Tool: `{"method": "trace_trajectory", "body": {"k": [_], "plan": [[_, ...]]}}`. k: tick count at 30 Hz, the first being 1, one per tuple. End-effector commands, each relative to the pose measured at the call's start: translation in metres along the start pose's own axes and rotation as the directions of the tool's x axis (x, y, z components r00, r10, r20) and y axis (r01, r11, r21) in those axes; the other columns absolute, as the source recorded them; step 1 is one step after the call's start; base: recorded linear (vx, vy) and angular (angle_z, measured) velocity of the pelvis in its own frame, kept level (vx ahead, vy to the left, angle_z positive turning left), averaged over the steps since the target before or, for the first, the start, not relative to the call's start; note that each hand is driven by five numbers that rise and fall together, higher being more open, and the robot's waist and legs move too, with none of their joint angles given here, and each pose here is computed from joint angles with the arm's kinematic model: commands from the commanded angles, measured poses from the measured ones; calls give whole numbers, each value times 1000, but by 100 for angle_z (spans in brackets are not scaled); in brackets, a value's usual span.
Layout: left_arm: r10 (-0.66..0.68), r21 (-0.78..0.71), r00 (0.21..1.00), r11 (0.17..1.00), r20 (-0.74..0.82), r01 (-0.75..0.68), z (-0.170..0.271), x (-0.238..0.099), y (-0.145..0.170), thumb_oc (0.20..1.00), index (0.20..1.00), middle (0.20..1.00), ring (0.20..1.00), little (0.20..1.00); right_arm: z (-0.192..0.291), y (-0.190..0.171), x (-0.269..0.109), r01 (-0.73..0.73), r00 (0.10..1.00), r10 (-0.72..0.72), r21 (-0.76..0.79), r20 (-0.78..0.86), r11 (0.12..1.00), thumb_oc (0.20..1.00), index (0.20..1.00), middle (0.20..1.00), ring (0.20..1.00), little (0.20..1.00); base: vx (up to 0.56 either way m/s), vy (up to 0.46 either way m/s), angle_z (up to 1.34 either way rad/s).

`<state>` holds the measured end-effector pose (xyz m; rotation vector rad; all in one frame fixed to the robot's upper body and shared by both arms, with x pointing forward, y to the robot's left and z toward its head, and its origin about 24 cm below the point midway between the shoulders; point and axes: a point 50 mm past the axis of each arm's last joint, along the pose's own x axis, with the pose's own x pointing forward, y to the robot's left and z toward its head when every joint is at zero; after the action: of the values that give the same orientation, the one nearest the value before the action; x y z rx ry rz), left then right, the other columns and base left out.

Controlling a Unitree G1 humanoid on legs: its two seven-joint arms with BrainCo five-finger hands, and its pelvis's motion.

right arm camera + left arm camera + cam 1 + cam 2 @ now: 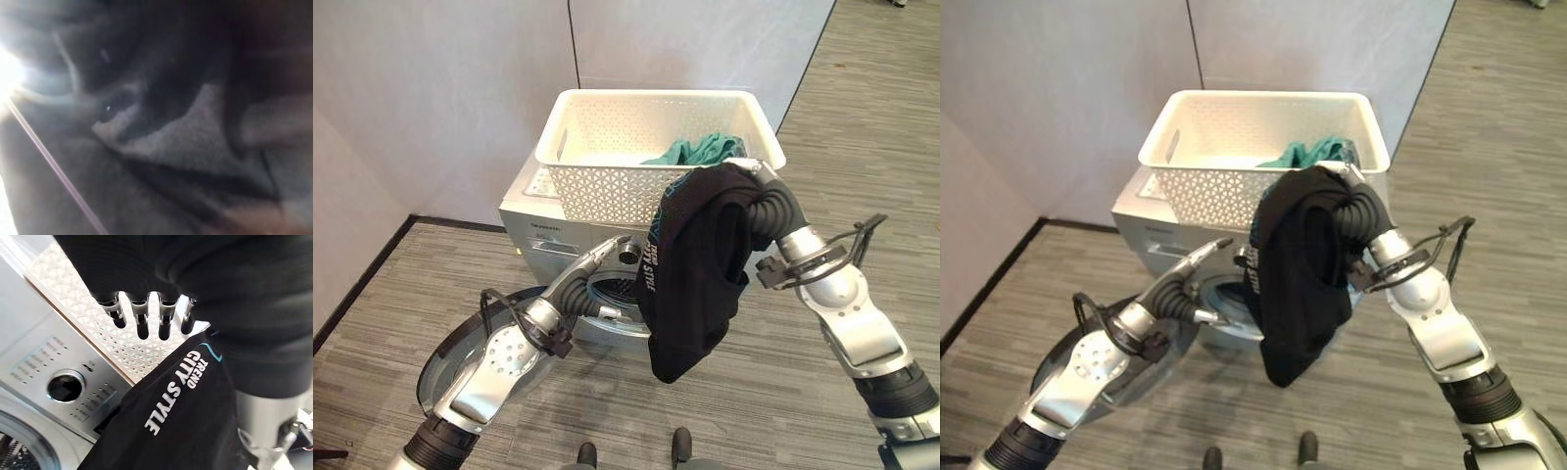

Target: Grab the laundry basket,head to the washer,open it,put in the laundry and shut it.

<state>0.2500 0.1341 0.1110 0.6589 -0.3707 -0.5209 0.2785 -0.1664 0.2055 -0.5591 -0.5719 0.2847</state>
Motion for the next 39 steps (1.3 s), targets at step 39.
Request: {"method": "trace_trajectory", "body": {"k": [39], "plan": [[-38, -424, 983, 905, -180, -42, -27, 35, -64, 1000, 1000, 1000, 1000, 1000, 26, 31, 15, 72, 985, -124, 373, 118, 925, 200, 200, 200, 200, 200, 3, -2, 1]]}}
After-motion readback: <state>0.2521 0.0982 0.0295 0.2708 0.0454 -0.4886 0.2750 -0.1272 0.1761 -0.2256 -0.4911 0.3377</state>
